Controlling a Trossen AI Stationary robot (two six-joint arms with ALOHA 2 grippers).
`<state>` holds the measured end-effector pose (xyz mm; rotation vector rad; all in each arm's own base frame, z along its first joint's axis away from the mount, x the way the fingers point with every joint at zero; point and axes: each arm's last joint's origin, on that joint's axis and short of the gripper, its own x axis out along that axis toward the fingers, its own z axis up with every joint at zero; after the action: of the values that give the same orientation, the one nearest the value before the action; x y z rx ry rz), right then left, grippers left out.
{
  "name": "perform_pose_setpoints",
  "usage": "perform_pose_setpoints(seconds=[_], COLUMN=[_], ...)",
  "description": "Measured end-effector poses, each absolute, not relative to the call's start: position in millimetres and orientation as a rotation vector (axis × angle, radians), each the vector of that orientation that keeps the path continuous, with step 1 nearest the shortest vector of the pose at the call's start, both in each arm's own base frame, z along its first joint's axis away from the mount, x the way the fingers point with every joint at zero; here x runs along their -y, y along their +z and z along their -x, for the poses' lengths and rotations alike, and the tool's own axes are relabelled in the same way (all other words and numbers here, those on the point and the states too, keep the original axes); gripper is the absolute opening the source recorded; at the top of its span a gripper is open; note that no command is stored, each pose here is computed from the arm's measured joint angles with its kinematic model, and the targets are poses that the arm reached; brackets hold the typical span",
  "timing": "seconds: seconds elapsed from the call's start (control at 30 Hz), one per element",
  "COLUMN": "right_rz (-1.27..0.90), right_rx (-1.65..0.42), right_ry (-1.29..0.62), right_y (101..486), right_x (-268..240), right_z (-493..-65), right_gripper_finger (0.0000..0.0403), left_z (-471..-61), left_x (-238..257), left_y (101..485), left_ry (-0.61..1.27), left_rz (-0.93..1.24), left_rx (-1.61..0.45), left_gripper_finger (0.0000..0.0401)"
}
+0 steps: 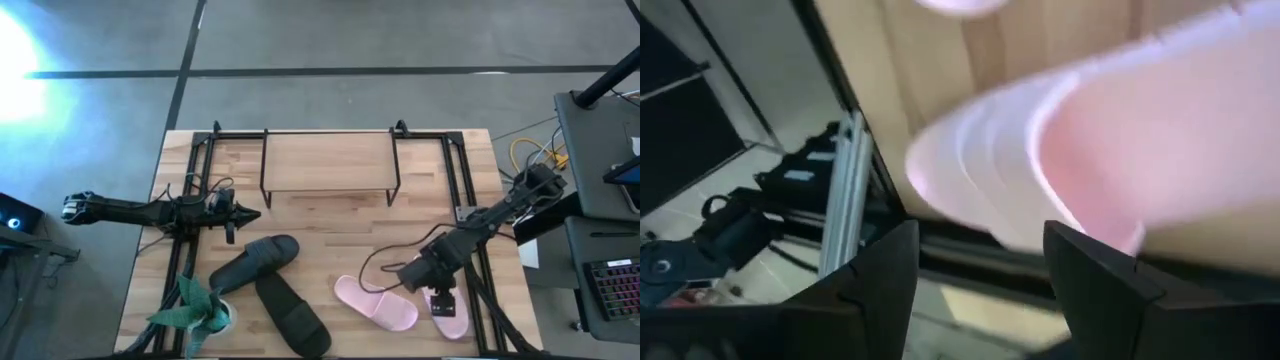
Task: Pick and place slides into the shelf
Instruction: Put the right pink slide on the shelf
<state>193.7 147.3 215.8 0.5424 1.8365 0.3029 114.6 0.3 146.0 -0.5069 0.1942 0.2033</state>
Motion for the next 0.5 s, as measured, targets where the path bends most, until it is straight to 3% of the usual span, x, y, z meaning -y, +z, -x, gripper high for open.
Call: perform_pose_setpoints(seconds=[0.5], right_rz=[-0.396], right_rx=[-1.866], right_ry=[0.38], right_y=[175], right_x=[-150], right_z=[-198], right_gripper_finger=[0.0208], left_z=[-115], left_x=[0], left_y=[146], left_ry=[0.203], left_rz=[0.507], left_rx=[-0.194], left_gripper_finger=[0.0])
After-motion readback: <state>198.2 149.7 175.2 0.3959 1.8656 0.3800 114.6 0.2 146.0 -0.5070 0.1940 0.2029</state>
